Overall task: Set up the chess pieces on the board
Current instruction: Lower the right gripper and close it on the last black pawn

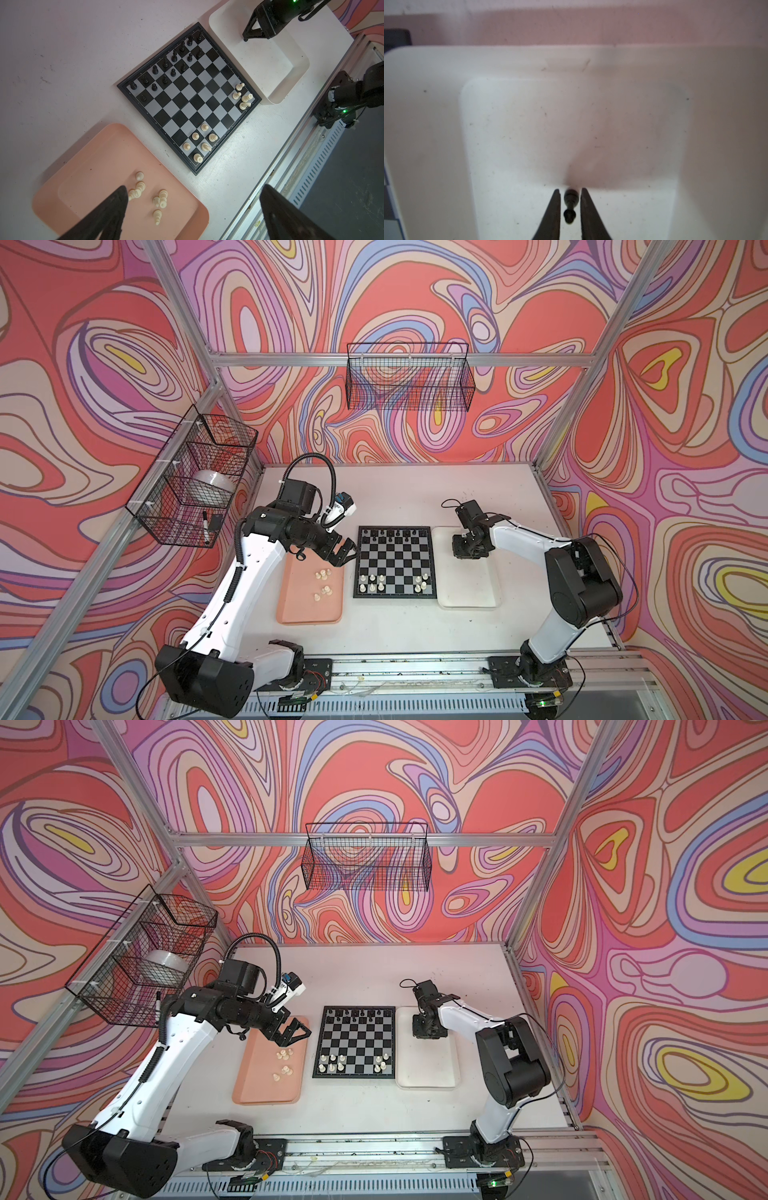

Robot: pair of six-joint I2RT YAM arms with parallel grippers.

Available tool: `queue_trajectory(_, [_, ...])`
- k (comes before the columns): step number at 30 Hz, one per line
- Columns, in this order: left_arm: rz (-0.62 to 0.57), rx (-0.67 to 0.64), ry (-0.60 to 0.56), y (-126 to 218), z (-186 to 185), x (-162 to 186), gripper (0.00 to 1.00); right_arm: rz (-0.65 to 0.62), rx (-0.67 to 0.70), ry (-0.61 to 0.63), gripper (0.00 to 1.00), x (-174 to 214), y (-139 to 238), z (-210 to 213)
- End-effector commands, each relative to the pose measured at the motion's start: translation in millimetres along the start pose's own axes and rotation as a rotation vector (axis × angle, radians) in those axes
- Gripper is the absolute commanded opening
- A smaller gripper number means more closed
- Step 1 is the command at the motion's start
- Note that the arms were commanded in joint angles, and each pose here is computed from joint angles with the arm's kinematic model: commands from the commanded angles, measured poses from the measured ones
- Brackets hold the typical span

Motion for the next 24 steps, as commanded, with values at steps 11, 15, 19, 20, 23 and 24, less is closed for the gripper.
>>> queue_trajectory(11, [0.012, -0.003, -0.006, 2, -4, 5, 1.0, -0.016, -0.001, -0.001, 0.12, -2, 3, -2])
queue_trajectory(15, [0.015, -0.011, -0.006, 2, -2, 4, 1.0, -0.015, -0.001, 0.0, 0.11, -2, 4, -2])
queue_trajectory(19, [0.014, -0.014, -0.009, 2, -3, 4, 1.0, -0.02, 0.0, 0.002, 0.1, -4, 8, -1])
queue_trajectory(20, [0.012, -0.018, -0.011, 3, -2, 3, 1.0, -0.022, 0.001, 0.003, 0.1, -4, 9, -1])
queue_trajectory(23, [0.011, -0.022, -0.012, 3, -2, 3, 1.0, -0.028, 0.004, 0.006, 0.1, -7, 12, -1])
queue_trajectory(24, [0.01, -0.021, -0.014, 3, -2, 2, 1.0, -0.028, 0.005, 0.008, 0.1, -7, 14, -1])
Point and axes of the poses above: each gripper's point midway between its finger pads, its own y axis back along the fingers, its own z axis along the line the jaws close on, x = y × z, the point moved 4 cm from there along y, back along the fingers, and after that the axes turned 5 degrees about -y, right-handed, at the moved point
